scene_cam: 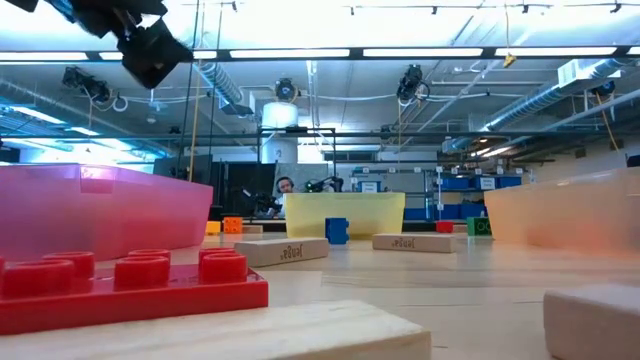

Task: Sort blocks by size
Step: Put the wooden block into the yellow bin

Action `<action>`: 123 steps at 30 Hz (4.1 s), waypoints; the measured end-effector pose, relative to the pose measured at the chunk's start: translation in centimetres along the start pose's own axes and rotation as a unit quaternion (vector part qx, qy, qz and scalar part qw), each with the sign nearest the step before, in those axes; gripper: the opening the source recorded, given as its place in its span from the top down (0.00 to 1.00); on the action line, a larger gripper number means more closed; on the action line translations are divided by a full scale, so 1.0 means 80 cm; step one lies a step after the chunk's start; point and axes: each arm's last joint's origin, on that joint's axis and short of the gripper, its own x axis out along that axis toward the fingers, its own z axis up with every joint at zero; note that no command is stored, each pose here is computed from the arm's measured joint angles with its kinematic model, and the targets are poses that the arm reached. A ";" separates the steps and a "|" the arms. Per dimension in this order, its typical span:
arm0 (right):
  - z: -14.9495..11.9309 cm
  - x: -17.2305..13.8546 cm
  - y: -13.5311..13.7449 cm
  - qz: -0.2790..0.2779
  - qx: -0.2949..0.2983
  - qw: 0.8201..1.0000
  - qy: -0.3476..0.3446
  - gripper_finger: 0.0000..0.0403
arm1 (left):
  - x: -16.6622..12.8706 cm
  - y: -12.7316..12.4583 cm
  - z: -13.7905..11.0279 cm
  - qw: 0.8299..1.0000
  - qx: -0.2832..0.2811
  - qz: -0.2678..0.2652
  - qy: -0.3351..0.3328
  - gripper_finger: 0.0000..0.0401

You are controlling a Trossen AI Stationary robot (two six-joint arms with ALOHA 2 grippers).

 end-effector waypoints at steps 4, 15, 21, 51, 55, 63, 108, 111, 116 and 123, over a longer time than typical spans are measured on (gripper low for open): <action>-0.029 0.026 0.010 -0.038 0.018 0.999 0.035 0.31 | 0.000 0.000 0.001 1.000 -0.003 -0.003 -0.003 0.39; -0.089 0.089 -0.004 -0.137 0.124 0.983 0.020 0.34 | 0.001 -0.002 0.005 1.000 -0.018 -0.011 -0.017 0.39; -0.106 0.117 -0.015 -0.172 0.263 0.949 -0.007 0.41 | 0.001 -0.004 0.009 0.999 -0.036 -0.018 -0.034 0.39; -0.102 0.194 -0.023 -0.137 0.330 0.934 0.032 0.70 | 0.000 -0.007 0.018 0.996 -0.040 -0.034 -0.070 0.39; -0.102 0.195 -0.021 -0.125 0.326 0.937 0.022 0.71 | 0.000 -0.007 0.018 0.996 -0.040 -0.034 -0.070 0.39; -0.100 0.182 0.002 -0.038 0.299 0.953 -0.018 0.72 | 0.000 -0.007 0.017 0.997 -0.039 -0.031 -0.065 0.39; -0.115 0.198 0.005 0.034 0.223 0.970 -0.088 0.52 | -0.001 -0.008 0.019 0.995 -0.056 -0.037 -0.075 0.39; -0.116 0.194 0.010 0.044 0.219 0.971 -0.087 0.64 | -0.001 -0.008 0.019 0.995 -0.056 -0.036 -0.074 0.39; -0.120 0.185 0.021 0.072 0.211 0.972 -0.071 0.71 | -0.001 -0.008 0.019 0.995 -0.054 -0.036 -0.074 0.39; -0.126 0.156 0.036 0.102 0.198 0.972 -0.076 0.71 | 0.000 -0.007 0.018 0.995 -0.054 -0.035 -0.071 0.39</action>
